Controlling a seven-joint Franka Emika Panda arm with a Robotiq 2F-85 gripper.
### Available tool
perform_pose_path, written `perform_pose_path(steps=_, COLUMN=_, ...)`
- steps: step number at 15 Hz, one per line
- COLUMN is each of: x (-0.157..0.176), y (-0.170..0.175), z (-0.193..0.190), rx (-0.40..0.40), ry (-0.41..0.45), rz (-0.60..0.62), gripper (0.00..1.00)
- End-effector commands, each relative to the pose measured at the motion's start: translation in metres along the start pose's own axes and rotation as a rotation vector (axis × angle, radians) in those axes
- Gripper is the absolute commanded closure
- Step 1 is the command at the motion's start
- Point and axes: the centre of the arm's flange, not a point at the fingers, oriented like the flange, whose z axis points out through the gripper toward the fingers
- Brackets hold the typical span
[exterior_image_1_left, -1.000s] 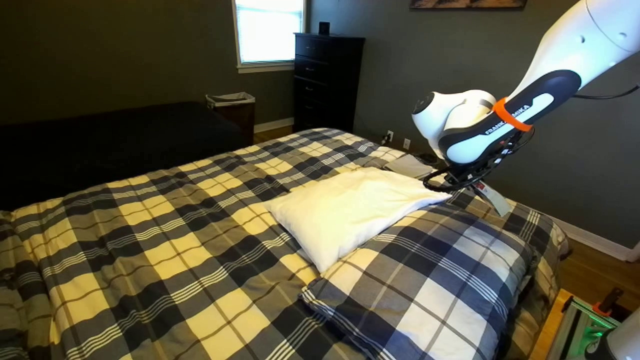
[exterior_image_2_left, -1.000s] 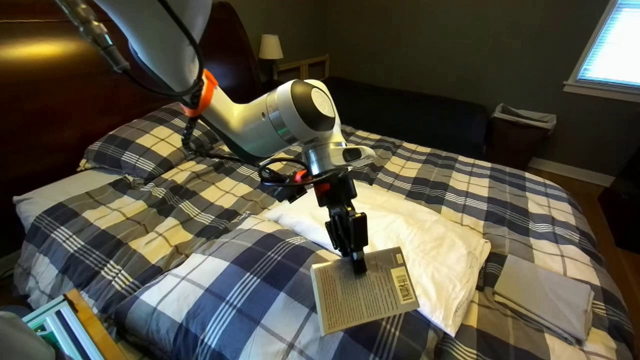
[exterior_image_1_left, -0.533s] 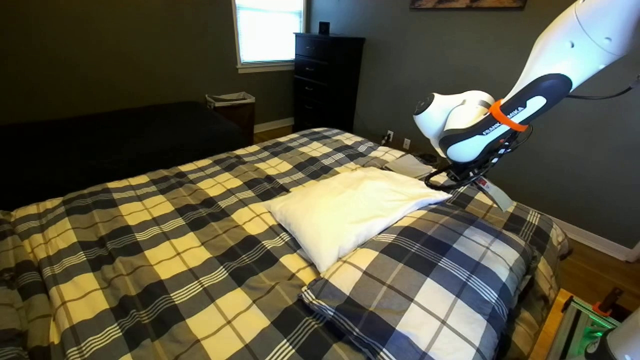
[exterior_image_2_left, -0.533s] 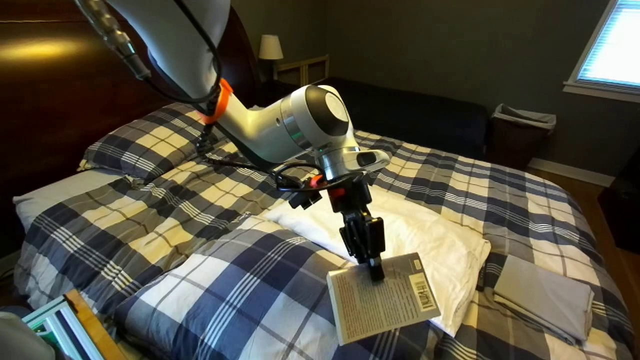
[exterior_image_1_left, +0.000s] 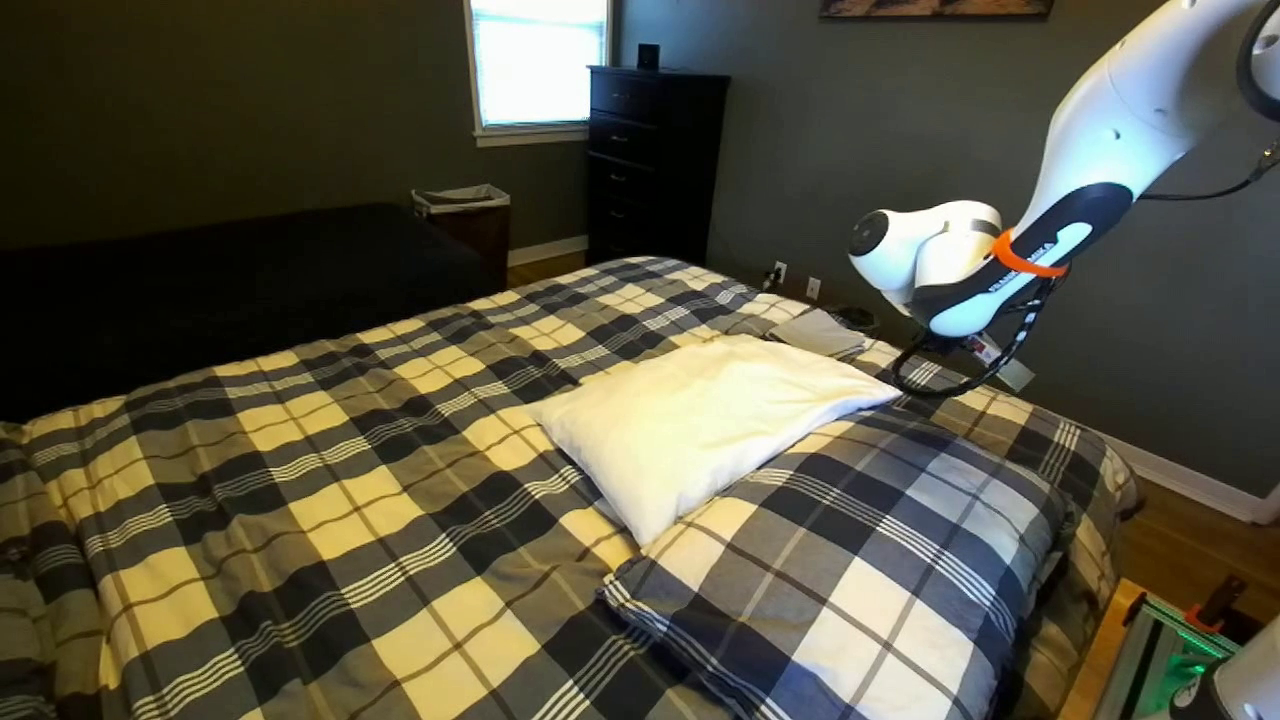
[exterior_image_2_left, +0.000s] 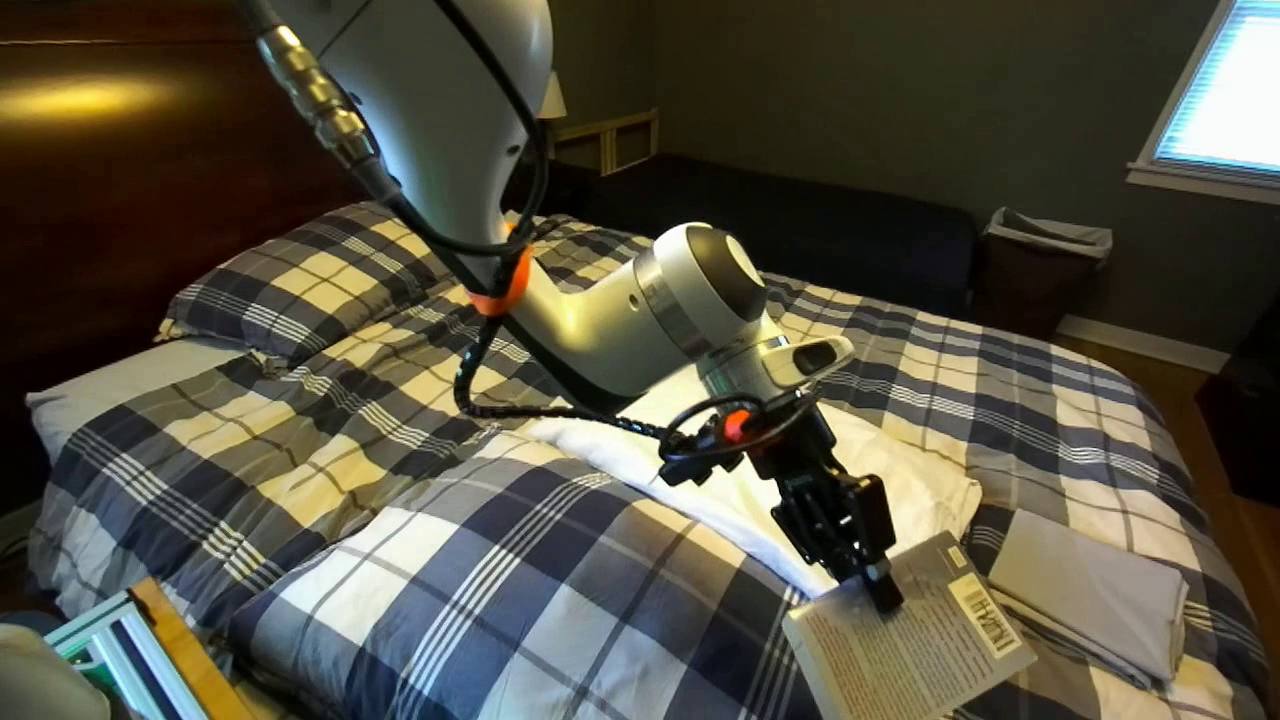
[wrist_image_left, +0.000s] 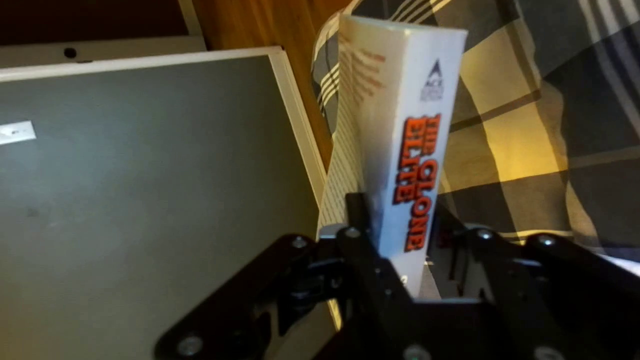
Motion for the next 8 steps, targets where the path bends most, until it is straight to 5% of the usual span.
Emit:
perform_pose_path(steps=1, x=0.011, y=0.0, z=0.032, rx=0.027, ry=0.1, rz=-0.054, gripper=0.92)
perform_pose_path(steps=8, x=0.041, y=0.023, z=0.106, rx=0.161, ry=0.096, rz=-0.093, gripper=0.92)
